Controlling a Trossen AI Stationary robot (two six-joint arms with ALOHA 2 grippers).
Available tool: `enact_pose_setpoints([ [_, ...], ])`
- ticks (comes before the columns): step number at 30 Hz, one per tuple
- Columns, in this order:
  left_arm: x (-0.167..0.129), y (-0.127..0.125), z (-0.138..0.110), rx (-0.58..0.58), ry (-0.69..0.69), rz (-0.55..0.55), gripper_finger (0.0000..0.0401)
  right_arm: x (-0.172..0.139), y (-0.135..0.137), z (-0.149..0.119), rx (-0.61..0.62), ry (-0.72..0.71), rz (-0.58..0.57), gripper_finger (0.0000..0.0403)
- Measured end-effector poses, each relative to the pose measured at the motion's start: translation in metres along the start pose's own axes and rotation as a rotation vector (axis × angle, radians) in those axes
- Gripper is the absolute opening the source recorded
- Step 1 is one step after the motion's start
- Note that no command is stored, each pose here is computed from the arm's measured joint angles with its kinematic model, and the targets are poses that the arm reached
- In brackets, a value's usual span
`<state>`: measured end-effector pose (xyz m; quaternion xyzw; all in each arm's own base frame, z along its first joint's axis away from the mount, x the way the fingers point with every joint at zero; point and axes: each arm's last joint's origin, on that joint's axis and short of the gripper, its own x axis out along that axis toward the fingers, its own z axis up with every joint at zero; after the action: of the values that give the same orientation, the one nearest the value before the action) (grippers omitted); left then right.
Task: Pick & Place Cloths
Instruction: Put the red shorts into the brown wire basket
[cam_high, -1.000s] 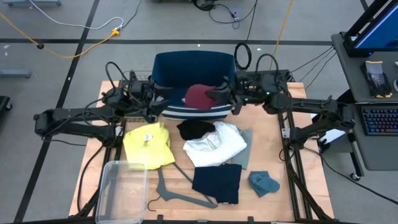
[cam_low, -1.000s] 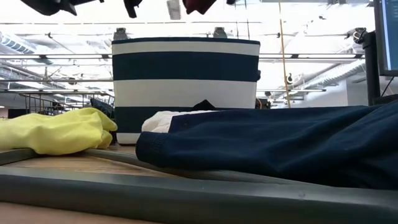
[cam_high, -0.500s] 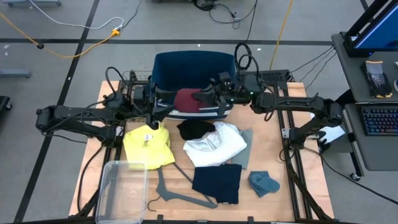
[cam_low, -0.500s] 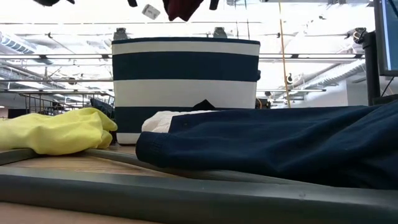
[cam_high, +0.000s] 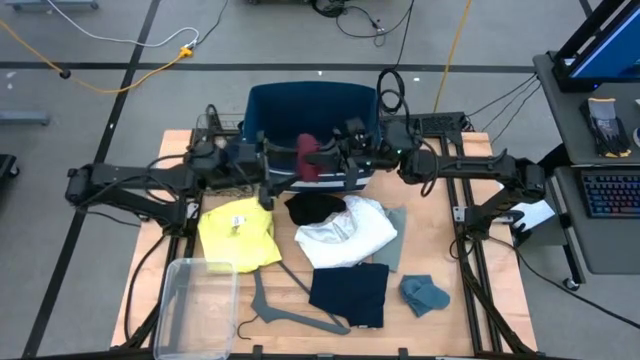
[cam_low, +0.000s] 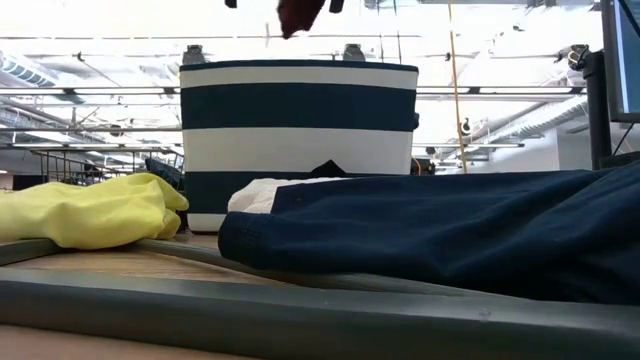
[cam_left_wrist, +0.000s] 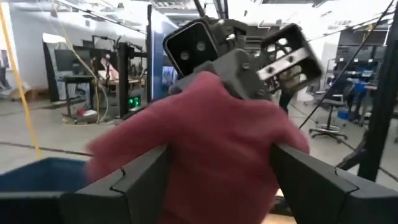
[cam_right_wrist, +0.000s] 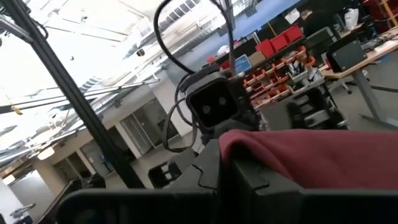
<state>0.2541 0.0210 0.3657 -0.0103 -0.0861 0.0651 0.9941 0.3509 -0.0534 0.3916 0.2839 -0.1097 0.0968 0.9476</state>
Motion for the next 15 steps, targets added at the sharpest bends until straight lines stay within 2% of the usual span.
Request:
enact_pose_setpoints([
  [5,0.019,0.000,-0.003,0.019,0.020,0.049,0.0285,0.001,0.003,-0.003,0.006,0.014,0.005,0.0000],
  [12,0.032,0.000,-0.004,0.018,0.028,0.050,0.0283,0.002,0.006,-0.005,0.020,0.020,0.015,0.0000],
  [15,0.032,0.000,-0.005,0.011,0.037,0.050,0.0260,0.002,0.007,-0.006,0.023,0.025,0.016,0.0000],
])
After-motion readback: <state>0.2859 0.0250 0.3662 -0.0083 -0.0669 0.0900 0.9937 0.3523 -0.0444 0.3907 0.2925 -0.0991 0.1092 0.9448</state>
